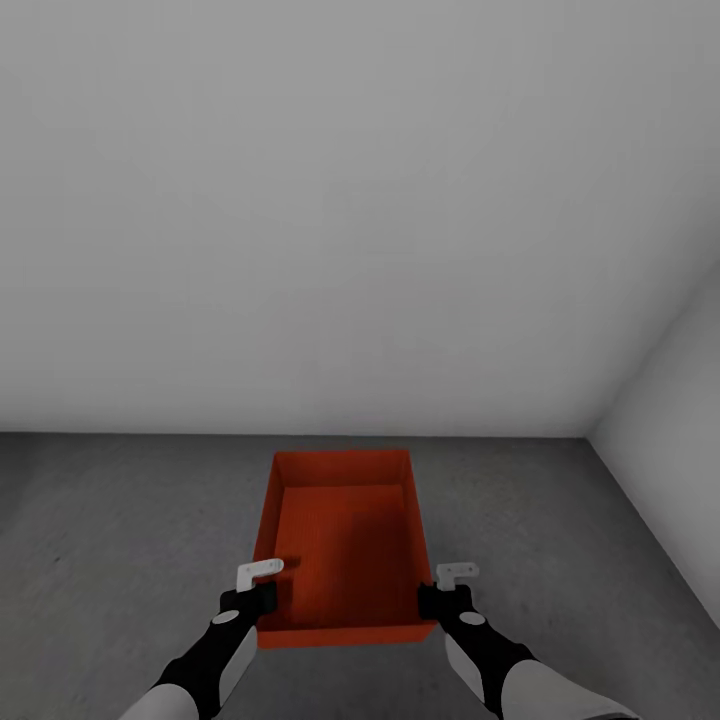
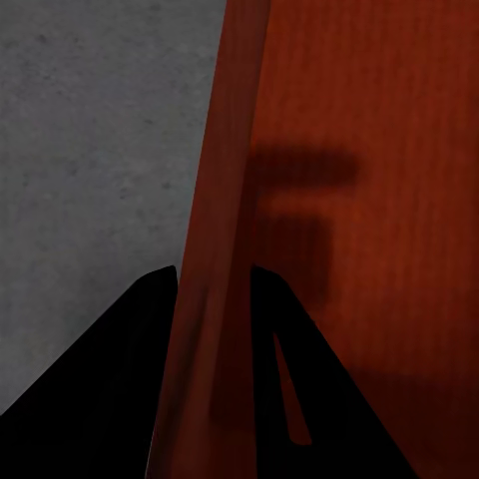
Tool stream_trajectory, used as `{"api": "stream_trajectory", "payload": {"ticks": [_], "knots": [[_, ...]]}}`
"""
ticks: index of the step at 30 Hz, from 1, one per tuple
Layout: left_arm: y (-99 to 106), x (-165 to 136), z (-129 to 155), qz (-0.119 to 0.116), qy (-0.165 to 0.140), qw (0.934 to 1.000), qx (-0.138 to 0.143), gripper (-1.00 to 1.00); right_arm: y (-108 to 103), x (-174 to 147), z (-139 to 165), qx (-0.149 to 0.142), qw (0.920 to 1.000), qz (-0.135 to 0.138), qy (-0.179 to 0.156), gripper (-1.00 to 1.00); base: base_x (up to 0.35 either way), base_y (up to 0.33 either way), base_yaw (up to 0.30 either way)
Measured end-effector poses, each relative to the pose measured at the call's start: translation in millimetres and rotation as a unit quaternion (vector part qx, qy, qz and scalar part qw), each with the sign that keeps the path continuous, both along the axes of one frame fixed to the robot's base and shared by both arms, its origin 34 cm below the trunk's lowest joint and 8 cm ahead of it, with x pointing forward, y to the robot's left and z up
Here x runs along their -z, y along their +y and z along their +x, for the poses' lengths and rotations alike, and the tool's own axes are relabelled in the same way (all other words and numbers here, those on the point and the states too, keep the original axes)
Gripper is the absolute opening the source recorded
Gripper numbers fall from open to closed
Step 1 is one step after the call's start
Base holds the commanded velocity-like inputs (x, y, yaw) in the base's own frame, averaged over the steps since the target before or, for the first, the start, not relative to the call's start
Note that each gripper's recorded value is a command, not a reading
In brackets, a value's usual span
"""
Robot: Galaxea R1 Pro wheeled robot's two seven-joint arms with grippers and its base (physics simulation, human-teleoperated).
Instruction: Move the two storage containers from the living room to the garage. In the garage, place one container on the floor and stack the other container on top of it (either order is fine).
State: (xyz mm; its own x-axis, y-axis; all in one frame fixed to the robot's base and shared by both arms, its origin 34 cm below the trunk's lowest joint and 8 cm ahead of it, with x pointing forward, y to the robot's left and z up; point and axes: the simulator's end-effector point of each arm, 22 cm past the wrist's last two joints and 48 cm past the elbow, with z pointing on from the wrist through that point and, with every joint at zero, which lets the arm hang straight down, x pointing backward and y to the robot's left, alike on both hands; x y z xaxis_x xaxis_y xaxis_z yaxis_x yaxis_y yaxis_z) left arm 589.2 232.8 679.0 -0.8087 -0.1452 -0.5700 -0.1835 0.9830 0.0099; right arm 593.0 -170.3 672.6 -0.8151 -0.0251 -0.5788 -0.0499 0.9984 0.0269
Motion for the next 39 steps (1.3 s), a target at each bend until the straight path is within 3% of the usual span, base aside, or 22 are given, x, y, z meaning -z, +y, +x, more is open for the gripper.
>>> {"api": "stream_trajectory", "payload": {"ticks": [39], "knots": [[-0.4,19.0,7.6,0.0,0.0,1.0,0.0,-1.0,-0.4,19.2,7.5,0.0,1.0,0.0,0.0,-1.0,0.0,0.0,0.0]]}}
